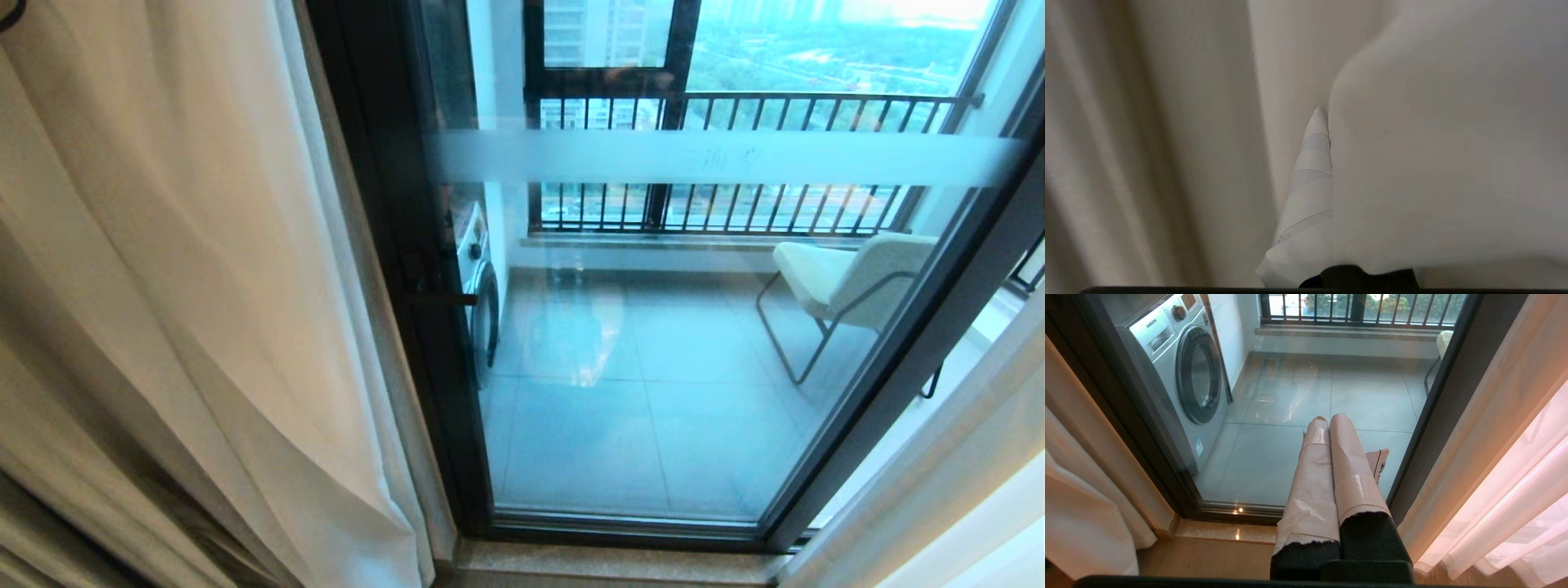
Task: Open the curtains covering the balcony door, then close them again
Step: Pull the inner curtains open on both sides
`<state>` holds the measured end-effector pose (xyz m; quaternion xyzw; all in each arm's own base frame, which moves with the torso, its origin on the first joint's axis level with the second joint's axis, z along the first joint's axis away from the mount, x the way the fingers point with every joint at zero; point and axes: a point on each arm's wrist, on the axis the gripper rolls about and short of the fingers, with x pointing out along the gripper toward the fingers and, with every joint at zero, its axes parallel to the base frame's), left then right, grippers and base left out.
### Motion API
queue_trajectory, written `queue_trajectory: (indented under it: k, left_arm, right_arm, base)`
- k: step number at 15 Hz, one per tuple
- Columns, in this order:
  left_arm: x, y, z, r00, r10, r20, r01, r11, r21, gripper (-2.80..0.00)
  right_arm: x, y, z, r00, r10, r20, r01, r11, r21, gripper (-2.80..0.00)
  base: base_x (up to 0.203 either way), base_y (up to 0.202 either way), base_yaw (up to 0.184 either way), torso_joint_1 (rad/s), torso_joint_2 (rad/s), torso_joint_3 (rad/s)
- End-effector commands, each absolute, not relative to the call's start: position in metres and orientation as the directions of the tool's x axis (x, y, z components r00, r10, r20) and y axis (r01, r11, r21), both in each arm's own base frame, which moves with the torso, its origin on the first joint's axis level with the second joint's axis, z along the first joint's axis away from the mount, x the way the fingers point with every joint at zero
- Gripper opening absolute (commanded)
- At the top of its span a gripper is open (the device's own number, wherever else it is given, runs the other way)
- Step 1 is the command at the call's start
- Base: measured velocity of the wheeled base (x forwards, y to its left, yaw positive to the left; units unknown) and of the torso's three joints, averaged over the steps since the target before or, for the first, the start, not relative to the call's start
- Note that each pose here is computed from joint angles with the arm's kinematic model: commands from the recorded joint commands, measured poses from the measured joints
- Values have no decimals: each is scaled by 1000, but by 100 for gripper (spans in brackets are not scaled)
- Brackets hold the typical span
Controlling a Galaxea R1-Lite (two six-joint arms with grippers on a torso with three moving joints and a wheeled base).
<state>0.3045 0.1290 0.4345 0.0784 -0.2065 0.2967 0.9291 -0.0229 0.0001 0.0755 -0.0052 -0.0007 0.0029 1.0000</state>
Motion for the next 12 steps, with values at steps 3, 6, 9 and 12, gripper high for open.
queue_trajectory:
  k: [3, 6, 9, 12]
  left_arm:
    - [314, 181, 411, 692, 616, 377, -676, 736, 36, -280]
    - [316, 203, 400, 670, 654, 351, -703, 711, 18, -280]
    - [318, 223, 387, 651, 688, 321, -726, 688, -3, -280]
    - [314, 245, 378, 620, 725, 299, -758, 653, -11, -280]
  right_arm:
    - [-23, 0, 75, 1000, 6, 0, -6, 1000, -11, -280]
    - [-23, 0, 75, 1000, 6, 0, -6, 1000, -11, -280]
    - [-23, 0, 75, 1000, 6, 0, -6, 1000, -11, -280]
    - [-23, 0, 75, 1000, 6, 0, -6, 1000, -11, -280]
  base:
    - [0, 0, 0, 0, 0, 0]
    - [0, 0, 0, 0, 0, 0]
    - [0, 0, 0, 0, 0, 0]
    - [0, 0, 0, 0, 0, 0]
